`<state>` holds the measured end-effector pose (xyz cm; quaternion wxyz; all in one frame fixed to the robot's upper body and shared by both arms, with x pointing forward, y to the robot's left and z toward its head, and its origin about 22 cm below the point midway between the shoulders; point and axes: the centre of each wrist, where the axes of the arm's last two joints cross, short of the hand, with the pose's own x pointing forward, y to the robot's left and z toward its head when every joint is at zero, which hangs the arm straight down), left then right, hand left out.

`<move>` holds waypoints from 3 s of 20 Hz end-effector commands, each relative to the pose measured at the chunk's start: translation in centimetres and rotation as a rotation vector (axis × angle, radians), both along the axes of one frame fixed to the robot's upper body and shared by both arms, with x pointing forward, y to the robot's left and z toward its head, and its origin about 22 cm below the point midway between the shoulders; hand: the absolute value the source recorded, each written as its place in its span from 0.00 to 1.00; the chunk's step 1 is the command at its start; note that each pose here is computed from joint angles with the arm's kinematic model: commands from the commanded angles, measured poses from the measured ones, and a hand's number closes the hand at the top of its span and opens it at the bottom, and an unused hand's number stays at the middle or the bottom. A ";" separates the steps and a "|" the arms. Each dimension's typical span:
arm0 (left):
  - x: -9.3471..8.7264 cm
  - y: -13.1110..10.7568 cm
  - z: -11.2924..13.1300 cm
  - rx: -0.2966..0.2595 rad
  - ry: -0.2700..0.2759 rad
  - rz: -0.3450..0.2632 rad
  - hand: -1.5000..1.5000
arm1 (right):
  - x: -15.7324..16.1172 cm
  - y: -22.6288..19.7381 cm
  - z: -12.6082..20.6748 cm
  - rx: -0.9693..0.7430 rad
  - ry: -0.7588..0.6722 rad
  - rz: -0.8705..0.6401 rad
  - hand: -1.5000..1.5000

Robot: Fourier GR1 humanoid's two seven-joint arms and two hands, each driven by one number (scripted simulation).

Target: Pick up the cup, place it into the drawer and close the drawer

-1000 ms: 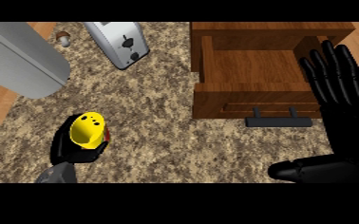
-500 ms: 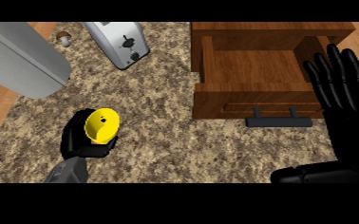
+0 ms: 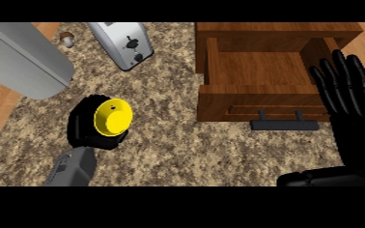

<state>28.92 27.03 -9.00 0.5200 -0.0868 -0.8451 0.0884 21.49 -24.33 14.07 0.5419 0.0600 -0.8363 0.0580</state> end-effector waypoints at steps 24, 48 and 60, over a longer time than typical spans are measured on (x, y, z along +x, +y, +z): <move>8.0 -15.1 24.3 0.092 -0.118 -0.155 1.00 | 0.9 -0.9 0.3 -0.016 -0.008 -0.015 0.00; 13.7 -23.3 24.8 0.225 0.022 -0.141 1.00 | 1.2 -2.3 -0.5 -0.008 -0.018 -0.009 0.00; 14.3 -25.3 23.9 0.364 0.085 -0.147 1.00 | 2.3 -0.8 -1.7 0.004 -0.019 0.036 0.00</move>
